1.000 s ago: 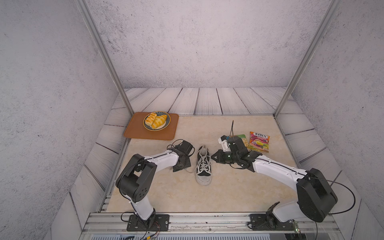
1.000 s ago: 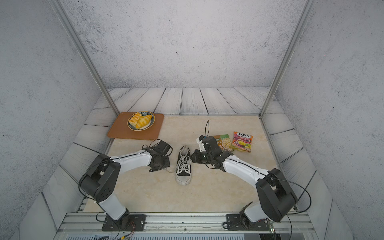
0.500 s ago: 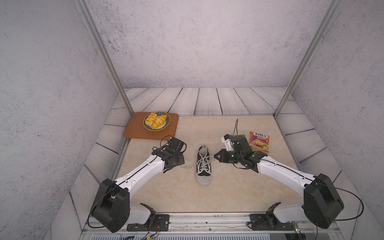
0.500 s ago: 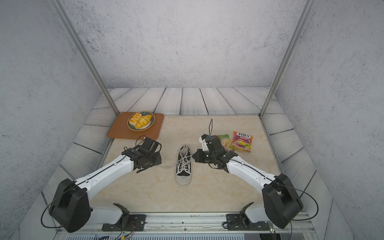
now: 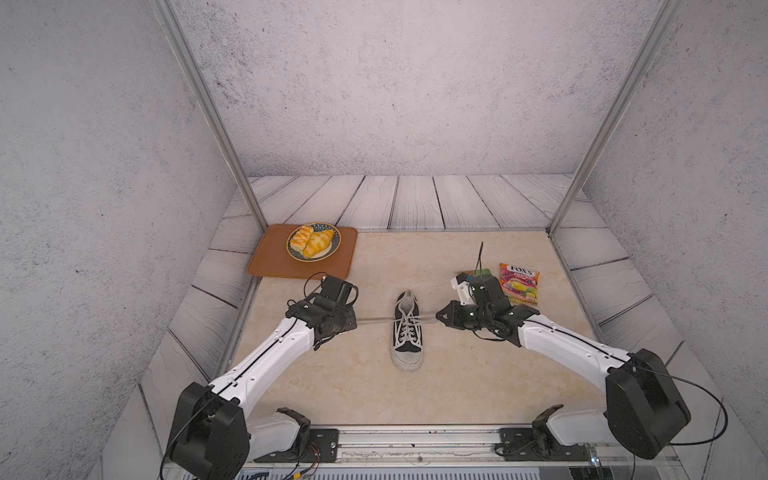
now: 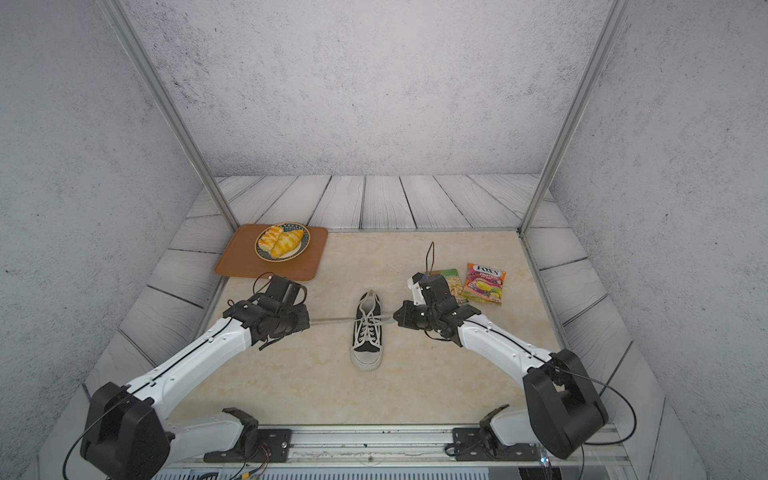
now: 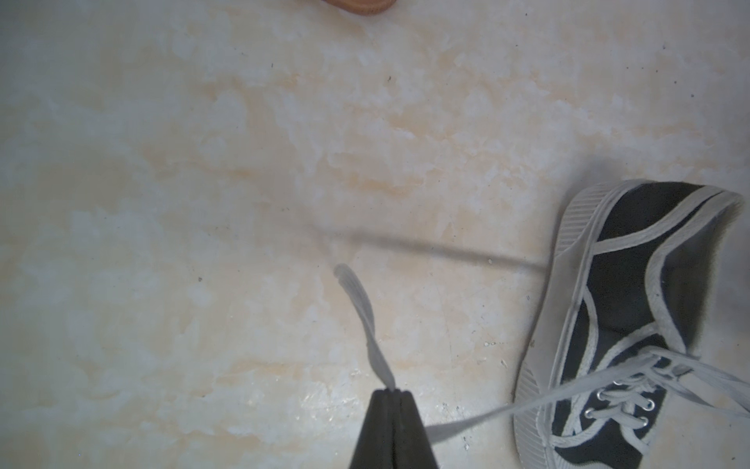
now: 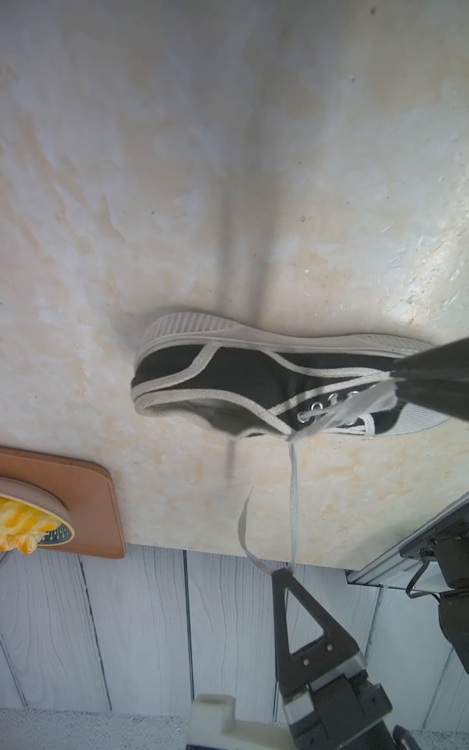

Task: Tie the shoes
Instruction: Tie the shoelace on the shoe.

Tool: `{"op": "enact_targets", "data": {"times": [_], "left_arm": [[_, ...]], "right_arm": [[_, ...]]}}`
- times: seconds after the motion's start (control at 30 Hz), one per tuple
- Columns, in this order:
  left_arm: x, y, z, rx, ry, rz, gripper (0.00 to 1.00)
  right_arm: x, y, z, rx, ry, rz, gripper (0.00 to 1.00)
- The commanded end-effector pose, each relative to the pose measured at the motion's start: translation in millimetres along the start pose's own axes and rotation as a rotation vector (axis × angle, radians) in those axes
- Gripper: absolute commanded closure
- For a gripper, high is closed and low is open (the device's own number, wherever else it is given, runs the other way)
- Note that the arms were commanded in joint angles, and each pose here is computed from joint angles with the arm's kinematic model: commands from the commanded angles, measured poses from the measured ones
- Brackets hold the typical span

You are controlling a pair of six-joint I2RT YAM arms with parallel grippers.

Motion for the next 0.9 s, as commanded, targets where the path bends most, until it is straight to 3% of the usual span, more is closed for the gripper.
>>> {"op": "enact_targets", "data": {"times": [0.0,0.43,0.87], "left_arm": [[7,4,8,0.027,0.007,-0.007,1.0],[7,8,9,0.037,0.005,0.028,1.0],[1,12,10,0.059,0.009,0.07,1.0]], "right_arm": [[10,-8,-5,-0.022,0.014,-0.098,1.0],[4,-1,-15,-0.028,0.12,-0.229,0.95],[-3,14,-14,0.005,0.185,-0.271,0.9]]}}
Point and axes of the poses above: each gripper's point midway between its finger pads, its own y axis out along the fingers, its own x axis along the line the jaws close on, z = x × y, the point moved 5 cm from there along -y, back along the fingers, and after that the axes turned 12 degrees about y, right-handed, at the moved point
